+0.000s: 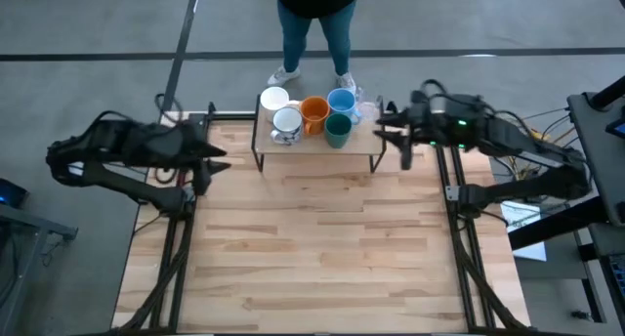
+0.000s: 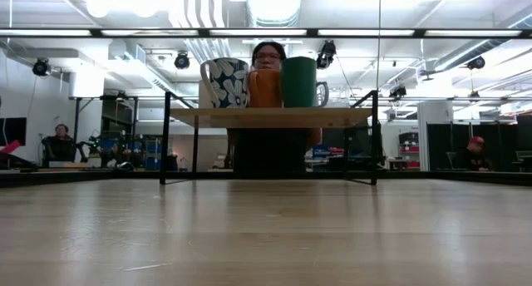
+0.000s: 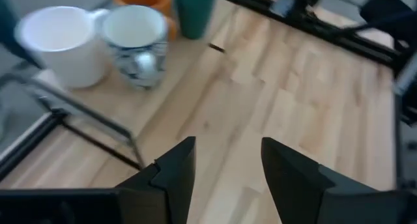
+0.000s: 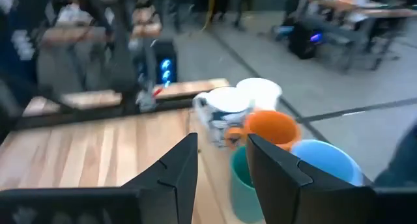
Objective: Stack small to large cups/mugs on shelf
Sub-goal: Return to Home Position
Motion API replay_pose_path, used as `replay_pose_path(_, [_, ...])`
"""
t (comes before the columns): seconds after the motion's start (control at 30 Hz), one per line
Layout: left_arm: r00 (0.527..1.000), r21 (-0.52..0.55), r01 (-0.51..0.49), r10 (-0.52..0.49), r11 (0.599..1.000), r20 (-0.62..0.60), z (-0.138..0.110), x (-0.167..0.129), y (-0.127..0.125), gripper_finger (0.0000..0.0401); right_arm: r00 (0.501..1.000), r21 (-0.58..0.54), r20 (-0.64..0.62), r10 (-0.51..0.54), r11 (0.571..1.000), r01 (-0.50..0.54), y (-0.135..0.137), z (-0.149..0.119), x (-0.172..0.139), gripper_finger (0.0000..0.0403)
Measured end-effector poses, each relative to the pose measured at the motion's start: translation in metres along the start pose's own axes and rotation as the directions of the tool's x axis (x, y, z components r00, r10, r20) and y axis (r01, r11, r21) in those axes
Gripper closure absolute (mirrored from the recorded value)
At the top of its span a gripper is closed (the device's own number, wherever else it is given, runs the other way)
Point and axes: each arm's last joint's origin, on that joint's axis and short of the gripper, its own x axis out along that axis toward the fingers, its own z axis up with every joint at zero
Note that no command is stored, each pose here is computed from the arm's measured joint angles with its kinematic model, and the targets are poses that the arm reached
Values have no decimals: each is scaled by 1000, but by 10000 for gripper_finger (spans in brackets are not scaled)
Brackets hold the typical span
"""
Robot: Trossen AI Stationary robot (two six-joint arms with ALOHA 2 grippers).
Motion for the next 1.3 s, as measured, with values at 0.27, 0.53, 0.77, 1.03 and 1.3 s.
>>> replay_pose_path(0.27, [961,-80,123,-98,989,260,-41,9,11,289,980,186,173,-98,980,65,-12,-36,-45,279])
replay_pose_path(0.53, [883,-149,309,-226,939,411,-91,43,21,393,983,244,153,-99,968,59,-11,-80,-28,362])
replay_pose_path(0.77, [874,-172,325,-226,930,430,-114,57,28,400,972,269,183,-151,958,98,-15,-116,-38,395])
replay_pose_path(1.03, [872,-164,289,-188,943,452,-127,64,33,401,941,351,284,-184,933,77,-13,-163,-64,395])
replay_pose_path(1.3, [851,-167,319,-205,933,483,-143,80,35,401,922,384,301,-244,916,117,-12,-189,-70,395])
